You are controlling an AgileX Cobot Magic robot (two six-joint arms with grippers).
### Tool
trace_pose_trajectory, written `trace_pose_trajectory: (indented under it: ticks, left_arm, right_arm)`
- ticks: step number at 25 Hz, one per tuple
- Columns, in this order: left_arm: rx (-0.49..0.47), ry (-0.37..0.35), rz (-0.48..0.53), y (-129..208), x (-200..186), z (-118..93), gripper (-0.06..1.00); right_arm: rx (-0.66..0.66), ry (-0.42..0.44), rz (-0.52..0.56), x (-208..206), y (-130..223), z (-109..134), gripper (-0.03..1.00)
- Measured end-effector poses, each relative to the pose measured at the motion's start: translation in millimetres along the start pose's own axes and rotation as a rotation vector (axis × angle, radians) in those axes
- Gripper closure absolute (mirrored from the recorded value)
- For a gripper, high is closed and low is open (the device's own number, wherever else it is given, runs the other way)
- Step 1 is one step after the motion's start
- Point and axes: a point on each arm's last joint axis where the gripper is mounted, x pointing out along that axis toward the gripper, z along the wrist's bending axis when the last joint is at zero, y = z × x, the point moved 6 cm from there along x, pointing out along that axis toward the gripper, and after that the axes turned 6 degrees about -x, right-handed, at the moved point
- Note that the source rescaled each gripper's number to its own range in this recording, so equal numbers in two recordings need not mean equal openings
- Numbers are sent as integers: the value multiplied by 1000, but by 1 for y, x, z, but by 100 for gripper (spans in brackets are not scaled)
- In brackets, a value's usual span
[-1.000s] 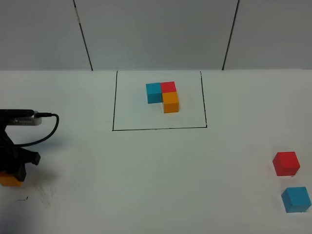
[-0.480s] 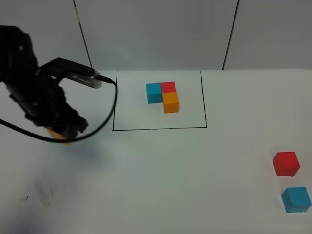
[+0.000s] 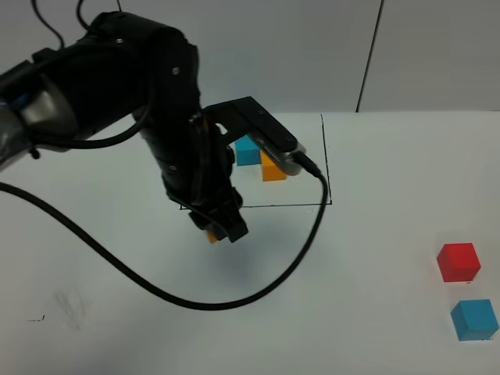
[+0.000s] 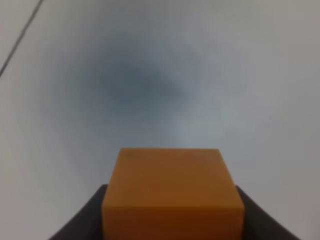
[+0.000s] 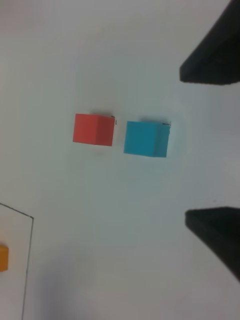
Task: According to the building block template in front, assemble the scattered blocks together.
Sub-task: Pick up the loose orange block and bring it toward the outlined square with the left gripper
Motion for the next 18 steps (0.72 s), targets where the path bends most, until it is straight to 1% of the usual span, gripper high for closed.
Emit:
trace_pose_trajectory:
  ticks: [3,6,8,11,13,18]
  left_arm:
    - [46,-2,-25,-24,7,-10,94]
    - [141,6,-27,-38,17,-23,94]
    - [251,17,-9,-43,28,-35,94]
    - [366,41,23,-45,45,-57,94]
    - [411,46,45,-46,55,-68,94]
    - [492,52,81,-45,71,-79,94]
  right_arm:
    - [0,0,0,0,0,0,80]
    - [0,0,0,0,0,0,80]
    - [0,0,0,0,0,0,80]
    - [0,0,0,0,0,0,80]
    - [0,0,0,0,0,0,80]
    - [0,0,0,0,0,0,80]
